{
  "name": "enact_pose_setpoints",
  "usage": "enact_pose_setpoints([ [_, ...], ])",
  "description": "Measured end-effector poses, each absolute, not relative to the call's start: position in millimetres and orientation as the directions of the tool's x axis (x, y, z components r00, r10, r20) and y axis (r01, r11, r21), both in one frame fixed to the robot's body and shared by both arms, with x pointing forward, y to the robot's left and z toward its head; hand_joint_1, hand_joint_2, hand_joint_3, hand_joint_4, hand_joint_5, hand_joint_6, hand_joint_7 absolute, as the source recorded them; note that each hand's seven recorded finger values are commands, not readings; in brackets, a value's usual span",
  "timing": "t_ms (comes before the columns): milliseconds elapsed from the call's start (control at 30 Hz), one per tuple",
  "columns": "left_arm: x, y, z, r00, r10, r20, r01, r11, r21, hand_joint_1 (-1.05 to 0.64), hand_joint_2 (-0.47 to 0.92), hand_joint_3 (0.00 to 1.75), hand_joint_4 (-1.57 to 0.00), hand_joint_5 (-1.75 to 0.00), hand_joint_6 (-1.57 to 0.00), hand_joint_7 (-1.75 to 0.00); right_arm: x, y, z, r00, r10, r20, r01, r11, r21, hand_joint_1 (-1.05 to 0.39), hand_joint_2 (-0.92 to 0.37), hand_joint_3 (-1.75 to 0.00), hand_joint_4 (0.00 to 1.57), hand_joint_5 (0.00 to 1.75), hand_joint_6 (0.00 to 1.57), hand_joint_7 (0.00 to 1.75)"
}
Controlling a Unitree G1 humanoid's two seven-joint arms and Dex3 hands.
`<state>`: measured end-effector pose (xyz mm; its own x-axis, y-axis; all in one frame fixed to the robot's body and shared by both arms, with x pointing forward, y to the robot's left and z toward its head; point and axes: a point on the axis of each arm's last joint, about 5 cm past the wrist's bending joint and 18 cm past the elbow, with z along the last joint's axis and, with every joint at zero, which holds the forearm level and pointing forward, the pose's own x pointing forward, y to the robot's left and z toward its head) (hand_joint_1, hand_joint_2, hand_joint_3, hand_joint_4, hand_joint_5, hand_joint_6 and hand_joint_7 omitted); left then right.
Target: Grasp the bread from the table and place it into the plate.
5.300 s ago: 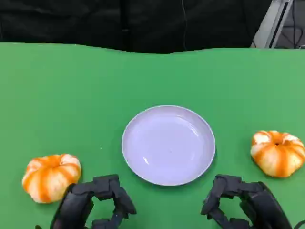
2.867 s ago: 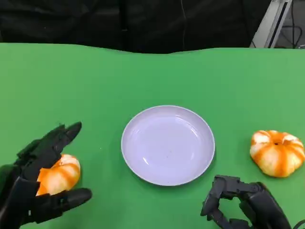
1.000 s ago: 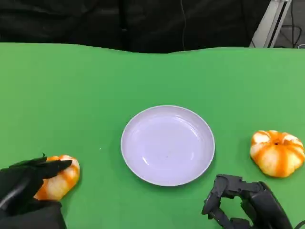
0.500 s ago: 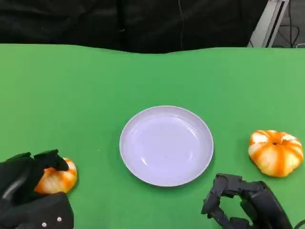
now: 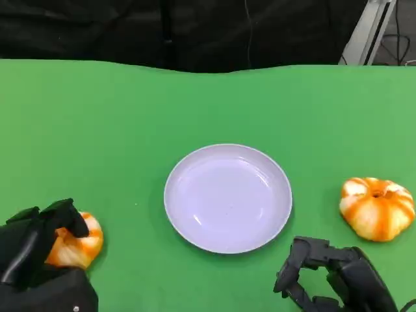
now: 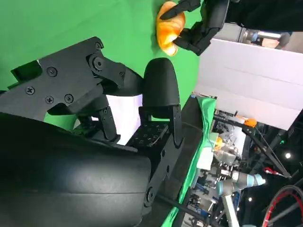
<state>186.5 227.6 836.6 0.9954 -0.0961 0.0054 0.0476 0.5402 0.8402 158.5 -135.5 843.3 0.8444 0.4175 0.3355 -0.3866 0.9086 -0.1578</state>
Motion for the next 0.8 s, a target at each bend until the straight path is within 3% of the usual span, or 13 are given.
enact_pose_setpoints([
  [200,181.8,224.8,841.3,0.992,-0.118,0.051,0.021,0.545,0.838,-0.11,0.80,0.01,-0.59,-1.75,-0.52,-1.68,158.5,-135.0,843.5,0.844,0.418,0.337,-0.386,0.909,-0.158,-0.21,-0.62,-0.91,0.78,1.59,0.79,1.32],
  [800,184.0,213.6,882.7,0.944,-0.200,0.261,-0.108,0.562,0.820,-0.13,0.80,0.00,-0.60,-1.74,-0.60,-1.56,160.2,-134.3,842.6,0.844,0.420,0.332,-0.390,0.907,-0.156,-0.23,-0.64,-0.88,0.79,1.57,0.78,1.33],
])
